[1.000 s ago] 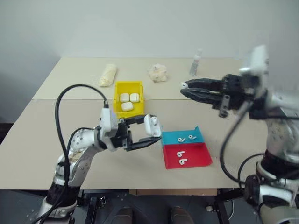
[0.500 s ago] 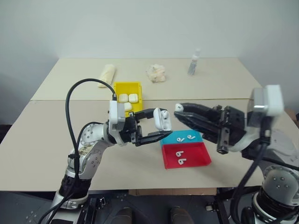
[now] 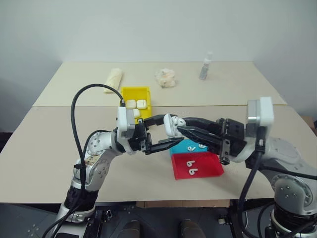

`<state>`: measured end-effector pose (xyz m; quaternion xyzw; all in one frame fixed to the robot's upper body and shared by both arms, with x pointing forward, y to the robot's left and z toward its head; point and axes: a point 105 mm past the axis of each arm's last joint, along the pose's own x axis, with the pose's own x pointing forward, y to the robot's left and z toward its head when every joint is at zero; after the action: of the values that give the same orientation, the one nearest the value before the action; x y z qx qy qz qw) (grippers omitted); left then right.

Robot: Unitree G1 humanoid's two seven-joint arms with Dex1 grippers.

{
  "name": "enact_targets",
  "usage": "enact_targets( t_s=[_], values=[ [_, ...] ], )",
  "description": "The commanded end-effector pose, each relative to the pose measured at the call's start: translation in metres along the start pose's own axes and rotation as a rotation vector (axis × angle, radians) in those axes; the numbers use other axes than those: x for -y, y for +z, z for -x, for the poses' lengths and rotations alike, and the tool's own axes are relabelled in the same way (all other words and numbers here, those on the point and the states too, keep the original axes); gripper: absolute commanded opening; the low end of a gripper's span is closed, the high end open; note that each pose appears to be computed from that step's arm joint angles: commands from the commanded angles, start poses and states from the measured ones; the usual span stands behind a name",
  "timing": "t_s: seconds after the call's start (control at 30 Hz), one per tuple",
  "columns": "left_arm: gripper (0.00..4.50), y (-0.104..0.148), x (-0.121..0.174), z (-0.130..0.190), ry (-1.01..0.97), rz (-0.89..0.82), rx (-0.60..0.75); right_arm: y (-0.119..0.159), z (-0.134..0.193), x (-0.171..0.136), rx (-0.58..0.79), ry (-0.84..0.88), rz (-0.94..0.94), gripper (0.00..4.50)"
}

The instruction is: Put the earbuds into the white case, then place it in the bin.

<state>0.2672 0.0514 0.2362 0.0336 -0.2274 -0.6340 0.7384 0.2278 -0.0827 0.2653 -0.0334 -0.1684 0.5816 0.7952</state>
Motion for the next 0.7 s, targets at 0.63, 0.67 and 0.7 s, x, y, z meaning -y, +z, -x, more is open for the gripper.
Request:
enact_targets(
  t_s=[0.63, 0.67, 0.7],
  values=[
    [2.78, 0.01, 0.004, -0.004, -0.011, -0.035, 0.039, -0.006, 0.001, 0.0, -0.007, -0.016, 0.047, 1.36],
    [2.78, 0.009, 0.004, -0.004, -0.011, -0.035, 0.039, -0.006, 0.001, 0.0, -0.009, -0.016, 0.052, 1.59],
    [2.78, 0.009, 0.004, -0.004, -0.011, -0.035, 0.039, -0.007, 0.0, 0.001, -0.018, -0.023, 0.055, 1.91]
  ],
)
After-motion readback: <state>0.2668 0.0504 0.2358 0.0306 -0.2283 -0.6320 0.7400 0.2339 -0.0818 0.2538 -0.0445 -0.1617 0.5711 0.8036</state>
